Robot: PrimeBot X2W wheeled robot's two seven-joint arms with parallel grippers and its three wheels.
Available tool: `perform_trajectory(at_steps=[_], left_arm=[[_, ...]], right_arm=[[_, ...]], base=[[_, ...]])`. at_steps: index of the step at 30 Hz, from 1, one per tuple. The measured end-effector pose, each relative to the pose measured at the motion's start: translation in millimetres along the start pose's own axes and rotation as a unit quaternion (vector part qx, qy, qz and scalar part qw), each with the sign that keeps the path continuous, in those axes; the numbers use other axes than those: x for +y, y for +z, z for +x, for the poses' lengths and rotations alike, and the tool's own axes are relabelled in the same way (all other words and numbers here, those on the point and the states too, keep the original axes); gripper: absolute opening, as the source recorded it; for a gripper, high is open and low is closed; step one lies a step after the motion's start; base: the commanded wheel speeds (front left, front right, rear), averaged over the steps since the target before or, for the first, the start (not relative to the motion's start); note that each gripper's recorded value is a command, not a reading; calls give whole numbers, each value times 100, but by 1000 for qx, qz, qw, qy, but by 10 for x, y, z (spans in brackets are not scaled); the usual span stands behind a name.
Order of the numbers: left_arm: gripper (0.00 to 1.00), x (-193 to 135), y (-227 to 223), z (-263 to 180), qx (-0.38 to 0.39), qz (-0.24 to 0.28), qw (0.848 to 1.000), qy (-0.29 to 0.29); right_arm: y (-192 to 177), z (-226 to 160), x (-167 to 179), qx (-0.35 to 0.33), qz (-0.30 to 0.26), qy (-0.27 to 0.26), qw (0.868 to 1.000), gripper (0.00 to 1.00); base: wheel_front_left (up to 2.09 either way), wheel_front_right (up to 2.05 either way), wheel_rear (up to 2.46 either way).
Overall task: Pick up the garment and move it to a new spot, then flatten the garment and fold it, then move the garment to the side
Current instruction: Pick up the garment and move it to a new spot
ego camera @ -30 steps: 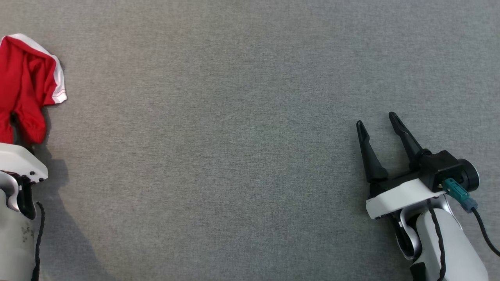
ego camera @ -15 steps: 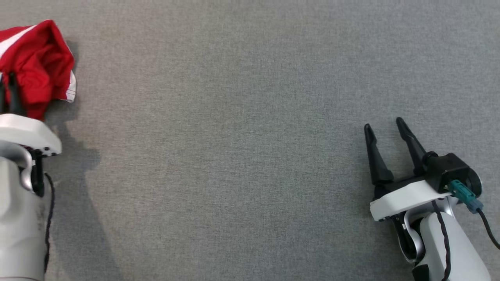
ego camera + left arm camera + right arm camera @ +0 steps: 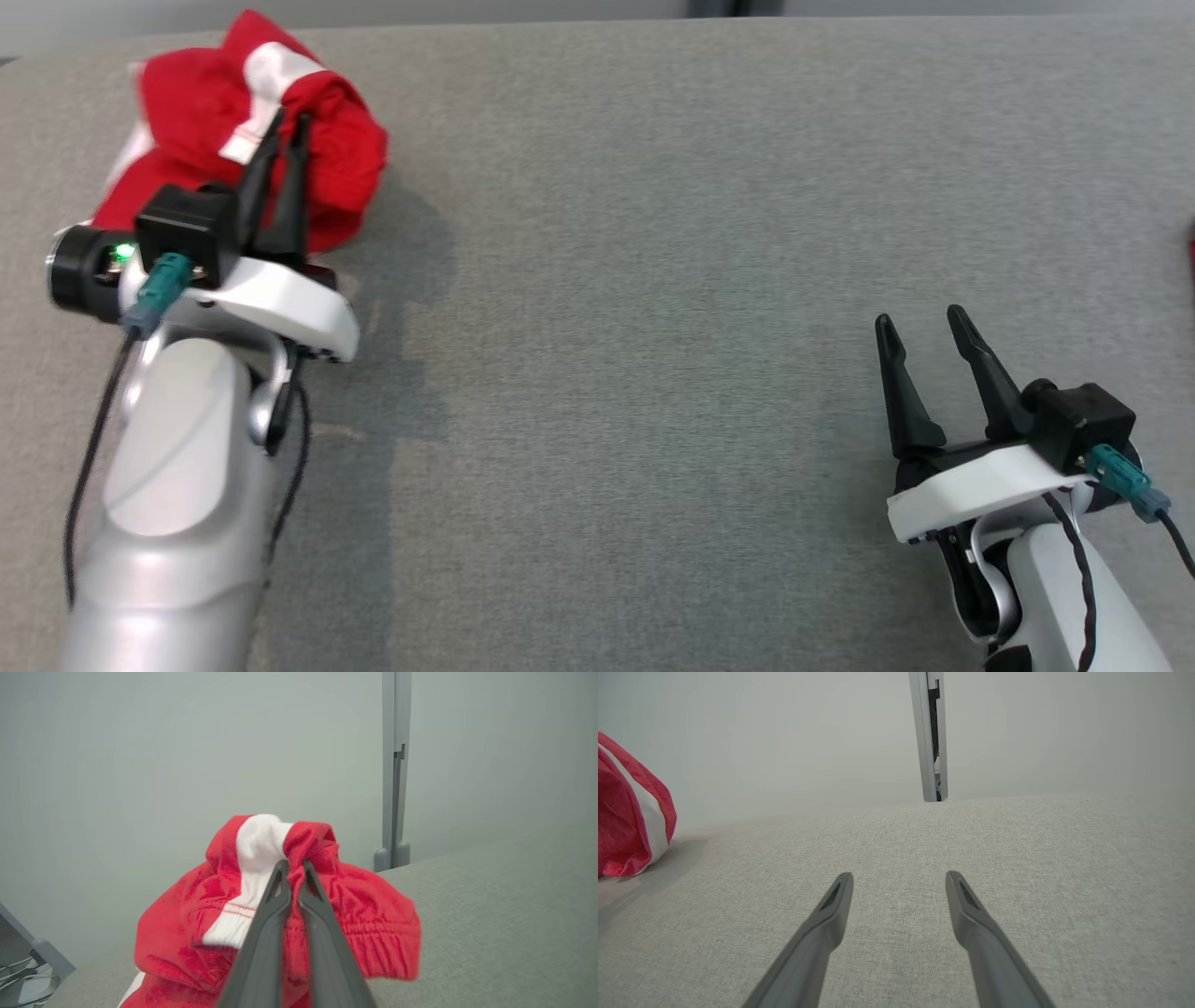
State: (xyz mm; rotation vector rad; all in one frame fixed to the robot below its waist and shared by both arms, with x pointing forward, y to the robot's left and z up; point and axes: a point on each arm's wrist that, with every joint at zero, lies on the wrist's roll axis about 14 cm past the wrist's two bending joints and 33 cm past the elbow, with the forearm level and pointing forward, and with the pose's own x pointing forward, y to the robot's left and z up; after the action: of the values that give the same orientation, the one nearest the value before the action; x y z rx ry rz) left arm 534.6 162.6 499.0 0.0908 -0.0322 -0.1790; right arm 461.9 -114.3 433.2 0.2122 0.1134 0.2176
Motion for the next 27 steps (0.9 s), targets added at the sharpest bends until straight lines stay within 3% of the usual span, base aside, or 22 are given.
perform_trajectory(at_steps=[8,14,18,27], left_arm=[[0,-1221,530,123,-72,-69,985,-144],[0,-1788,889,-24,-113,-119,962,-217],[0,-1930,854,-157,-103,-143,958,-224],[0,-1775,-4,-548,6,-90,976,-196]], right_arm=[[133,-360,-383,-11,6,-64,998,100],[247,-616,-621,-25,4,-106,994,100],[284,-729,-706,-30,5,-122,992,100],[290,-702,-658,-31,6,-115,993,100]], base=[[0,0,0],[0,0,0],[0,0,0],[0,0,0]])
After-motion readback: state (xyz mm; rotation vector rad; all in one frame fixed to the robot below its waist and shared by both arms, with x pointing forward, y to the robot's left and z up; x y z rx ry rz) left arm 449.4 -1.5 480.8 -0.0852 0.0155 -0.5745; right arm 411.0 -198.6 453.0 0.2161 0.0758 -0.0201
